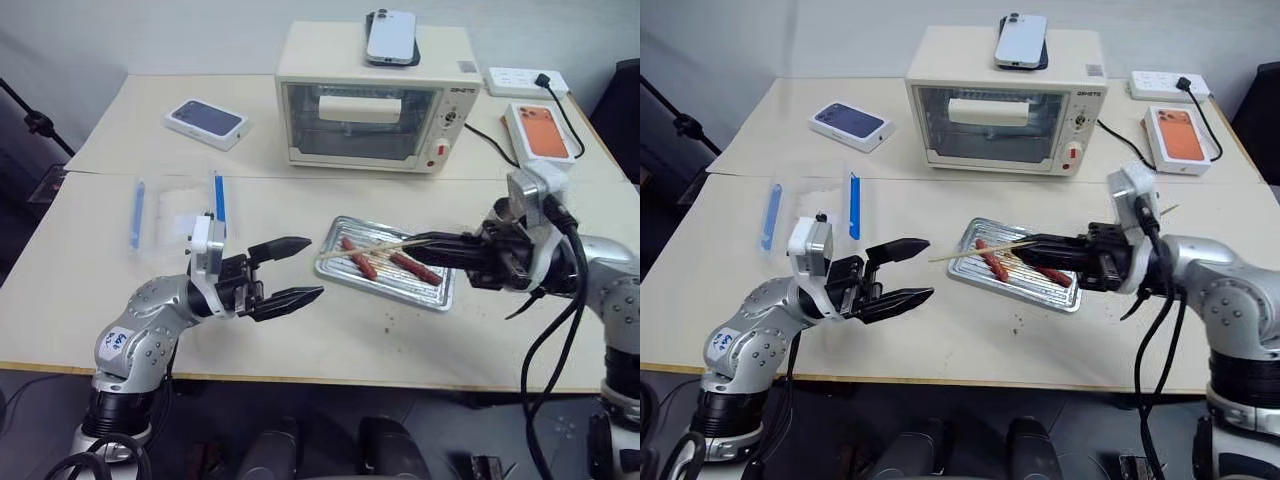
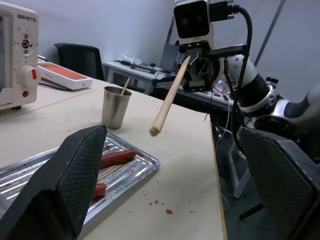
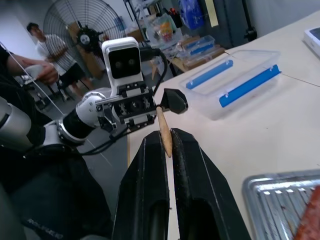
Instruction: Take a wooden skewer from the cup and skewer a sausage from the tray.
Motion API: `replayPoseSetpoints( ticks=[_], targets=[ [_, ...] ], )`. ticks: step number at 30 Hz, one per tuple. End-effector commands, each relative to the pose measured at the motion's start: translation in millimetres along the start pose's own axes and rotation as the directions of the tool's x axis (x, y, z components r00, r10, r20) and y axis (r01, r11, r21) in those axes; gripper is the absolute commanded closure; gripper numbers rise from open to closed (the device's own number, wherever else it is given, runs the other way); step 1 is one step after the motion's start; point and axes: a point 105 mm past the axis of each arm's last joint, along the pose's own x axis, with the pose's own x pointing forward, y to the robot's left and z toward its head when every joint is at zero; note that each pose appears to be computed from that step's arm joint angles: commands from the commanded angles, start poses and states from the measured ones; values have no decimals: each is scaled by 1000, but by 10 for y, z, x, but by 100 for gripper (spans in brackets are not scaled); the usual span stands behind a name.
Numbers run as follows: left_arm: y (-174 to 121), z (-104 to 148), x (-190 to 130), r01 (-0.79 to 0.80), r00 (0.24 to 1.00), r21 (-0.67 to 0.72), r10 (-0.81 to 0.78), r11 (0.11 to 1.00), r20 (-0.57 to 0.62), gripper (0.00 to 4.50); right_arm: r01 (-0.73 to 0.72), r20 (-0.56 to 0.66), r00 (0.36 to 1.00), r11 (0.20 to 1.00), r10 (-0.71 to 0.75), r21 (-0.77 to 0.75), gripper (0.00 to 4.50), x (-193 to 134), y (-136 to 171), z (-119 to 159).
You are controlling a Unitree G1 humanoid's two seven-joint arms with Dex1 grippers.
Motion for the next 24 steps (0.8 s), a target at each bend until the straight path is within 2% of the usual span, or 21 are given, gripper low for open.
replayPoseSetpoints(
  ticks=[1, 6, 9, 24],
  targets=[
    [-134, 138, 92, 59, 998, 27, -60, 998, 35, 0, -60, 5, 998, 998, 60, -25, 447, 109, 79, 38],
    [-184, 160, 132, 79, 996, 24, -80, 997, 31, 0, -97, -12, 995, 995, 97, -10, 447, 157, 87, 1],
    [-191, 169, 137, 80, 996, 22, -80, 997, 27, 47, -103, 10, 995, 995, 103, -9, 450, 181, 75, 15],
    [-171, 150, 177, 68, 998, 17, -68, 998, 14, 409, -131, 33, 991, 991, 131, 5, 450, 282, 111, -43]
  ],
)
